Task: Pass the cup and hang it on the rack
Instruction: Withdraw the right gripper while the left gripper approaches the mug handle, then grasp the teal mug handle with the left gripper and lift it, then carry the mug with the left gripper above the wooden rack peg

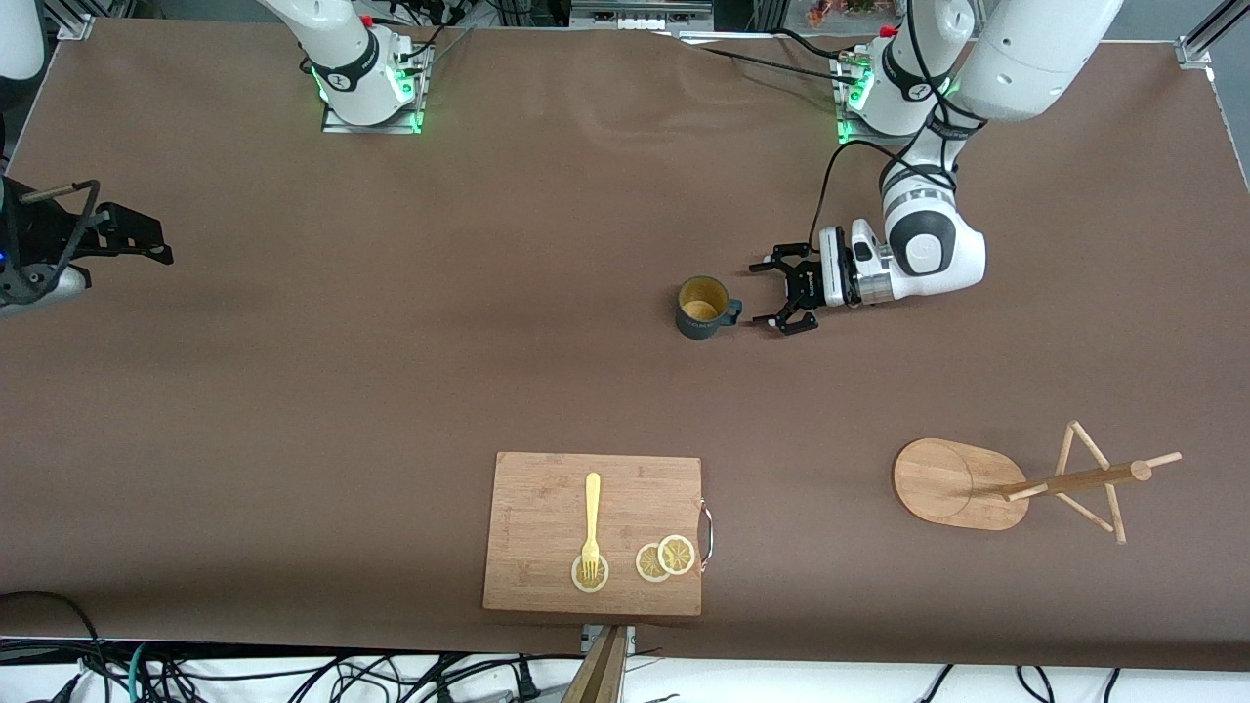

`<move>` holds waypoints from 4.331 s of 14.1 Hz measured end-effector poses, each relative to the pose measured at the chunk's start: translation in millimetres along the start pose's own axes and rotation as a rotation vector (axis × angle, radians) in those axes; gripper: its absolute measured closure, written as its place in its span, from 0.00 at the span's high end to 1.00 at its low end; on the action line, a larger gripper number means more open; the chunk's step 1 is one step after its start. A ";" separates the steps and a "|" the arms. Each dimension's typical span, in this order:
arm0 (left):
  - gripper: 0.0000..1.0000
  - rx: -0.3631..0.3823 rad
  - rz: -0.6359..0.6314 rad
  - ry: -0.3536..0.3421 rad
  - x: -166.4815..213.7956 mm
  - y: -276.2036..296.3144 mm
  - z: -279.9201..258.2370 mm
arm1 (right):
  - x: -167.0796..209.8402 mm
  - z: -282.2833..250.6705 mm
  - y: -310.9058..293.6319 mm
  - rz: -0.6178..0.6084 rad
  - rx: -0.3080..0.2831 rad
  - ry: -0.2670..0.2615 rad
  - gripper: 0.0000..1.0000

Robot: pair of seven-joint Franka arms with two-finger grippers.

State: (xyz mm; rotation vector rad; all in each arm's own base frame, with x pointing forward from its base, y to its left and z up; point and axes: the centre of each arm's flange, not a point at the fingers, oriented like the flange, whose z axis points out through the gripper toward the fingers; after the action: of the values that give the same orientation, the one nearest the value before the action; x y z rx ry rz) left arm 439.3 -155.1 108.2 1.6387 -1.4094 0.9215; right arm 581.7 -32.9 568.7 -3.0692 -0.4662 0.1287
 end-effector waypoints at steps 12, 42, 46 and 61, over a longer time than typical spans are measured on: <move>1.00 0.029 -0.003 0.031 -0.3 -13.4 22.6 | -36.1 7.1 20.1 0.225 0.012 0.001 1.00; 0.21 0.049 -0.042 0.039 6.6 -32.0 25.3 | -23.4 13.2 -8.1 0.176 0.004 0.011 1.00; 0.21 0.037 -0.260 0.047 62.5 -51.9 -5.1 | -21.6 13.3 -12.8 0.167 0.003 0.011 1.00; 0.21 -0.177 -1.362 0.395 134.5 -70.8 -234.6 | -15.4 13.0 -29.0 0.146 0.000 0.014 1.00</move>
State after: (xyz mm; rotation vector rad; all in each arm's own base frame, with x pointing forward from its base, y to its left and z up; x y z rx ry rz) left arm 517.3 3.5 324.9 1.6561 0.0546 0.2348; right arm 557.3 -9.5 558.3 -3.0999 -0.2407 0.1105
